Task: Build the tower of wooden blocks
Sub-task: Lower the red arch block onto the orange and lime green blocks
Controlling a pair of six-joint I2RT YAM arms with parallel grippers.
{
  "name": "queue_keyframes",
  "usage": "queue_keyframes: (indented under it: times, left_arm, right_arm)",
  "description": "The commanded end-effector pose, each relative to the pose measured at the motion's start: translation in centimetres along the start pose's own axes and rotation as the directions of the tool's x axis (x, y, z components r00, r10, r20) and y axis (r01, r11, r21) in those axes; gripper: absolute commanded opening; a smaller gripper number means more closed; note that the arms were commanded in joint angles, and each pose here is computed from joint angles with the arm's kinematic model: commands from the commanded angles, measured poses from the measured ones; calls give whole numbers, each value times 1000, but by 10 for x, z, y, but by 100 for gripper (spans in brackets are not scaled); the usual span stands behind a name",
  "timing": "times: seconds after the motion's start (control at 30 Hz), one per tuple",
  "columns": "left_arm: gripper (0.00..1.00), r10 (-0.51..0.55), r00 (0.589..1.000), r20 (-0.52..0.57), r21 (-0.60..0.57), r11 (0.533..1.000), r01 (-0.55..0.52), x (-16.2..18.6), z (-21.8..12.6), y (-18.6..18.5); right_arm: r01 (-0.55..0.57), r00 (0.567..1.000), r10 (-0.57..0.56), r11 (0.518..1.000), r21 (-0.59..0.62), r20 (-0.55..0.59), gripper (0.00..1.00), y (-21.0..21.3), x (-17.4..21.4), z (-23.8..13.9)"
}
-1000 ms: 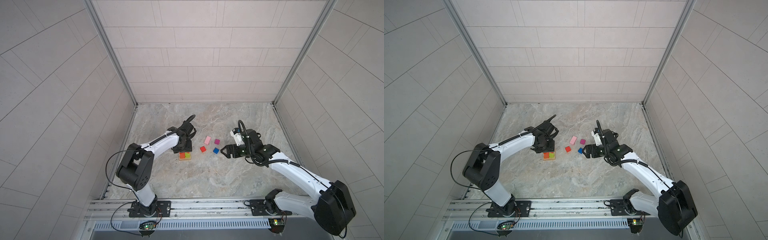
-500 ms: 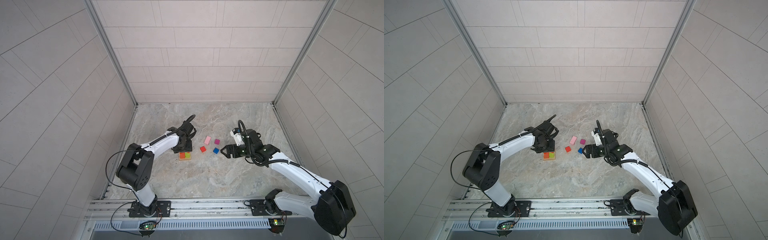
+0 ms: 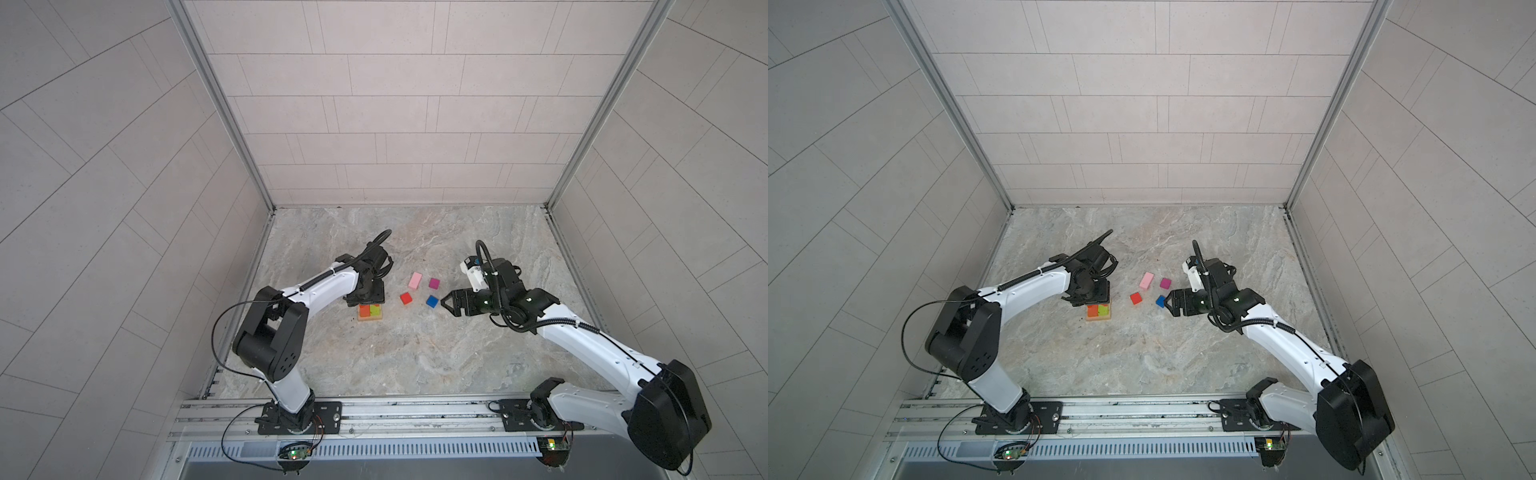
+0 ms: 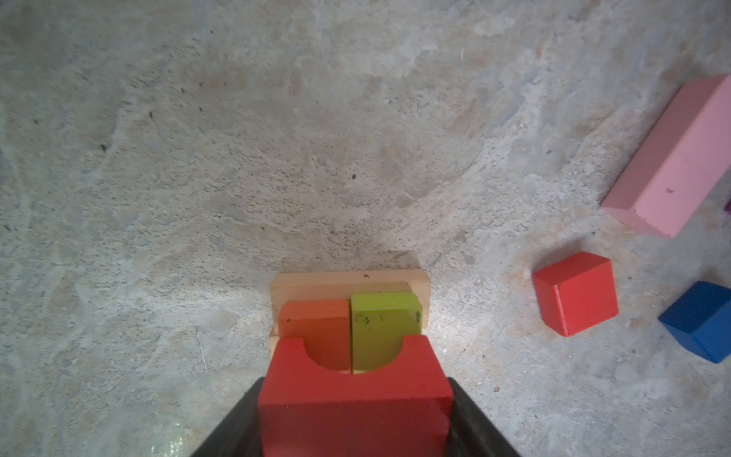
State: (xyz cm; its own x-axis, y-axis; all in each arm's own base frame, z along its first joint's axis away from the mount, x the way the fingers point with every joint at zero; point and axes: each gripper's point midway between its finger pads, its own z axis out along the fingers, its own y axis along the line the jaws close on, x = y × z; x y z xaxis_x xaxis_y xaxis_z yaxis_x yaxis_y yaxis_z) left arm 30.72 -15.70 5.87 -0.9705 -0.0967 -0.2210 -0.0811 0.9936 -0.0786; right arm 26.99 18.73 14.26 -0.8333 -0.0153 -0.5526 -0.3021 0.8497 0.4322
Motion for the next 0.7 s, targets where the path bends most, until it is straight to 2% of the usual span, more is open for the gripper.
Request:
queue_keyframes:
  times: [0.0,0.23,0.67]
  left_arm:
    - [69,8,1000,-27,-22,1000,-9,7,1,5]
    - [78,11,999,-32,-22,1000,-12,7,0,5]
    - [79,-4,998,-59,26,1000,5,12,-3,-5]
  right_arm:
    - [1,1000,-1,1000,-6,9,95,3,-4,-1]
    - [1,1000,-1,1000,-10,9,95,3,-5,-1]
    - [0,1000,0,1000,-8,7,95,3,-5,0]
